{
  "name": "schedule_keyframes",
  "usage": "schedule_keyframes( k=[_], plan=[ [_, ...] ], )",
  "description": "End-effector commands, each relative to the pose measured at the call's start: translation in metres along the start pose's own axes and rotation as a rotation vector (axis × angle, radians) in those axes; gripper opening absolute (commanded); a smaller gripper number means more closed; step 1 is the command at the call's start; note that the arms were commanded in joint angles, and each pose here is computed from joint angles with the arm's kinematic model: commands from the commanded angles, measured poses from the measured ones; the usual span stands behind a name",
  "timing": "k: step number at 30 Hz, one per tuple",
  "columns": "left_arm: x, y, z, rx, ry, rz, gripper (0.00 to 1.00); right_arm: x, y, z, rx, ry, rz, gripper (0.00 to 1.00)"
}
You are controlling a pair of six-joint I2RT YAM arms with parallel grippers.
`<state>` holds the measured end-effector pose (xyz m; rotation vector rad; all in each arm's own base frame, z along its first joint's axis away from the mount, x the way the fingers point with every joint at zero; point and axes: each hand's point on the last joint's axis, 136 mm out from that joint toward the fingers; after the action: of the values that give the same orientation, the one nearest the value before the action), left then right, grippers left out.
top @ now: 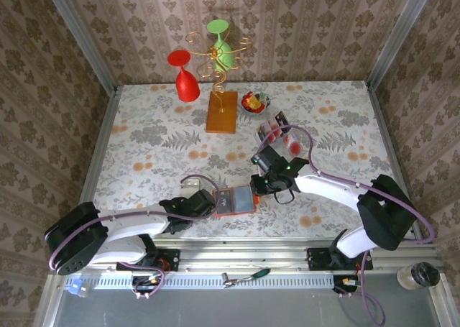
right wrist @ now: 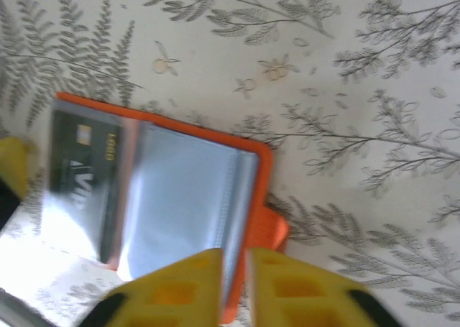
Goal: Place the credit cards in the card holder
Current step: Insert the credit card into the card slot.
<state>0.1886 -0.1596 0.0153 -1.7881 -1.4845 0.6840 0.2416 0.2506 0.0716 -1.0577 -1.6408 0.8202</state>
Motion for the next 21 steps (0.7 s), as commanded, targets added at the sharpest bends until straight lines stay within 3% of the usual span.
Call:
schedule_keyframes(
  k=[1, 3, 13, 21],
  plan=[
    [-0.012, 0.004, 0.001, 0.02, -0.005, 0.05, 0.78, 0.028, 0.003, 0.003, 0.024, -0.014, -0.078, 0.06],
    [-0.012, 0.004, 0.001, 0.022, -0.004, 0.049, 0.78, 0.037, 0.01, 0.008, 0.042, -0.022, -0.098, 0.0],
    [-0.012, 0.005, 0.001, 0.024, -0.004, 0.043, 0.78, 0.069, 0.041, 0.029, 0.112, -0.055, -0.147, 0.0],
    [-0.012, 0.005, 0.001, 0.025, -0.004, 0.044, 0.78, 0.071, 0.051, 0.035, 0.129, -0.059, -0.137, 0.0]
  ],
)
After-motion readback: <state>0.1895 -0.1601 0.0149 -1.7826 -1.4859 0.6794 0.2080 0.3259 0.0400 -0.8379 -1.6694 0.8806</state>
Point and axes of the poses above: each hand's point on the last joint's axis, 136 mm out from that joint toward the fingers, its own y axis out along the fingers, its own x axis along the line the jaws close on, z = x × y, and after that the axes turned 8 degrees about y, right-handed
